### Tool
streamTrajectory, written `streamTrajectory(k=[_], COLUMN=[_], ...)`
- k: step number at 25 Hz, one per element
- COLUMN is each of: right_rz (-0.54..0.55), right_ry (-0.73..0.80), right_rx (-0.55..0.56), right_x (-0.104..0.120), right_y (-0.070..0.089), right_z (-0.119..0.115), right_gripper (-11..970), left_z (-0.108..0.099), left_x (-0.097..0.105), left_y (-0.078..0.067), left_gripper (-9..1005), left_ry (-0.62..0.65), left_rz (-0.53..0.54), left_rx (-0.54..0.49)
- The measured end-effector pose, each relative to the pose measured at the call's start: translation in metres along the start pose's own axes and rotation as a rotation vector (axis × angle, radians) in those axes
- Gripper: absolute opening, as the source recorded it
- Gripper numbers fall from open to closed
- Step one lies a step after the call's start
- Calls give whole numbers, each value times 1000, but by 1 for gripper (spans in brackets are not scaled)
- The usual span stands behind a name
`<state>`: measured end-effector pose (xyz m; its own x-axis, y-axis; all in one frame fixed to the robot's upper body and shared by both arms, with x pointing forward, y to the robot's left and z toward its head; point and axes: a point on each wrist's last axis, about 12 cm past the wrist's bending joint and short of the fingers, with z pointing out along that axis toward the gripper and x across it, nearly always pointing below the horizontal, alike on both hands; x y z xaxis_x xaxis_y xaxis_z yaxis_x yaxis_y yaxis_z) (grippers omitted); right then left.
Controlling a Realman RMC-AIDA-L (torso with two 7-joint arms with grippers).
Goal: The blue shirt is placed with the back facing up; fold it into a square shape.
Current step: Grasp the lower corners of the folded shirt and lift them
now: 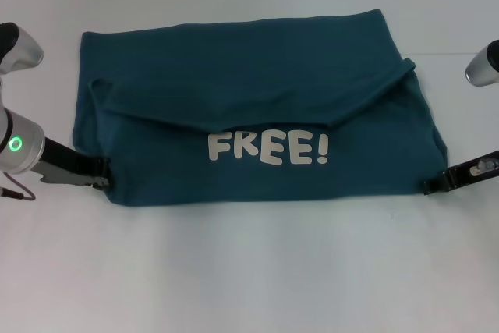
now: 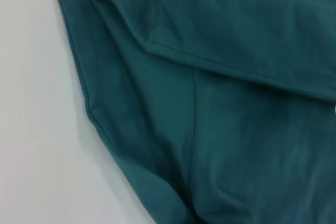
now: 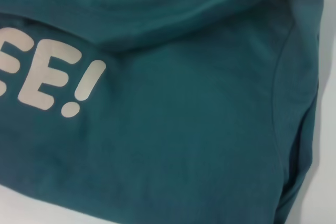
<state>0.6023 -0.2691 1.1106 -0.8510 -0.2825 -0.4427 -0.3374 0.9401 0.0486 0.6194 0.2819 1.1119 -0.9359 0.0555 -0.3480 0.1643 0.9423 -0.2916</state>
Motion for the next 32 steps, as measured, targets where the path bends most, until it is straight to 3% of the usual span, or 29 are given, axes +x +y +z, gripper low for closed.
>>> streamTrajectory(k=[7,12,17,23,32], right_rz=[-2,-4,-12,-55,-202], right_ry=[7,2,-16,-13,99], right_rx=[-9,-15,-37,-47,-126], right_x=[0,0,-2,-1,6], right_y=[1,1,4,3,13], right_z=[5,5,5,2,-20], right_gripper=[594,442,194,22,22], left_z=[0,0,1,2,-12], left_x=[1,1,1,4,22], left_y=[1,1,0,4,7], left_gripper=[48,48,49,48,48], left_ry=[-1,-1,-7,-14,130], left_rz=[0,2,9,28,83], left_rx=[3,3,5,8,65])
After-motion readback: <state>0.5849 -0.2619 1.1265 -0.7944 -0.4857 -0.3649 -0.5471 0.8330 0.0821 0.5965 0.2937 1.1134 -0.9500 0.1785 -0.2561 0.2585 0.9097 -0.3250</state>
